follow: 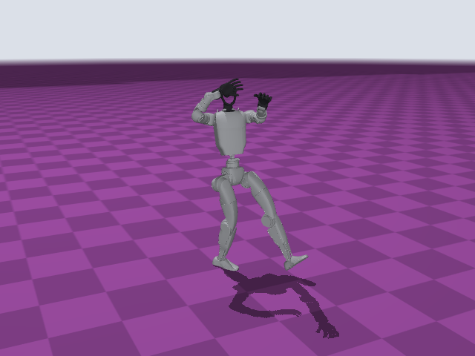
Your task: Kungfu
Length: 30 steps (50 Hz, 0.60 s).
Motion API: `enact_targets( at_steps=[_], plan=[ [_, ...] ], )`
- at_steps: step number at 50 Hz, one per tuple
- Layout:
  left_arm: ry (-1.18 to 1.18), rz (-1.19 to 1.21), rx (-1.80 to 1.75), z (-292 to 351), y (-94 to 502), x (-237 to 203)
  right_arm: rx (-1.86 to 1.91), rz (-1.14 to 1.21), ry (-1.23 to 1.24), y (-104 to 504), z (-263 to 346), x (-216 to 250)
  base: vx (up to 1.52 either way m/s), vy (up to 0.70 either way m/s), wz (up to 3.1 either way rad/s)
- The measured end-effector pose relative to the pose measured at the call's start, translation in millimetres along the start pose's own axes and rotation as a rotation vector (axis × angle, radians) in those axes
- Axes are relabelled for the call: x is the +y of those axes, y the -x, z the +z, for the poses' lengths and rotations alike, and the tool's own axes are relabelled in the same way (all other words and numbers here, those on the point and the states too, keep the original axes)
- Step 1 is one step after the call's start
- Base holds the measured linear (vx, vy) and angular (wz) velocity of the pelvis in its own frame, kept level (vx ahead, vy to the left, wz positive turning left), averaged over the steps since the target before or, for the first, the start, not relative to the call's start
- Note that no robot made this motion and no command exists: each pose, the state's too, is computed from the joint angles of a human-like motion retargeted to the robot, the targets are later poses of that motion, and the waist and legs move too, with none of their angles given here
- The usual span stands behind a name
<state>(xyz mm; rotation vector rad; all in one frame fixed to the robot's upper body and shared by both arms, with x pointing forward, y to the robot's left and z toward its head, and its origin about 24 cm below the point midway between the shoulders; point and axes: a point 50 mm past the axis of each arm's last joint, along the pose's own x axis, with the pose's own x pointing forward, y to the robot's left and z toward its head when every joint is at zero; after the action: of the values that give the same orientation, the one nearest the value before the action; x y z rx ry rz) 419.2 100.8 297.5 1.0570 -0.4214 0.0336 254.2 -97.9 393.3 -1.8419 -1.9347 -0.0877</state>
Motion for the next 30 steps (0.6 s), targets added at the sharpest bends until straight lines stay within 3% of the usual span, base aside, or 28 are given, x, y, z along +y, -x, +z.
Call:
enact_targets(
  at_steps=[10, 15, 22, 25, 30],
  plan=[
    [-0.245, -0.372, 0.237, -77, 36, -65, 0.035, 0.085, -0.208, 5, 66, 69, 0.22, 0.25, -2.65],
    [-0.577, -0.746, 0.392, -154, 99, -103, 0.238, -0.085, -0.430, 16, 146, 114, -0.08, 0.58, -3.68],
    [-0.907, -1.642, 0.595, -240, 261, -161, 0.363, 0.080, -1.039, 22, 310, 131, -0.20, 0.42, -4.40],
    [-0.877, -1.922, 0.543, -241, 336, -191, 0.286, 0.135, -1.290, 25, 370, 108, -0.23, 0.34, -3.28],
    [-0.631, -2.432, 0.476, -208, 453, -221, 0.175, 0.213, -1.646, 35, 438, 59, -0.02, 0.04, -4.51]
  ],
)
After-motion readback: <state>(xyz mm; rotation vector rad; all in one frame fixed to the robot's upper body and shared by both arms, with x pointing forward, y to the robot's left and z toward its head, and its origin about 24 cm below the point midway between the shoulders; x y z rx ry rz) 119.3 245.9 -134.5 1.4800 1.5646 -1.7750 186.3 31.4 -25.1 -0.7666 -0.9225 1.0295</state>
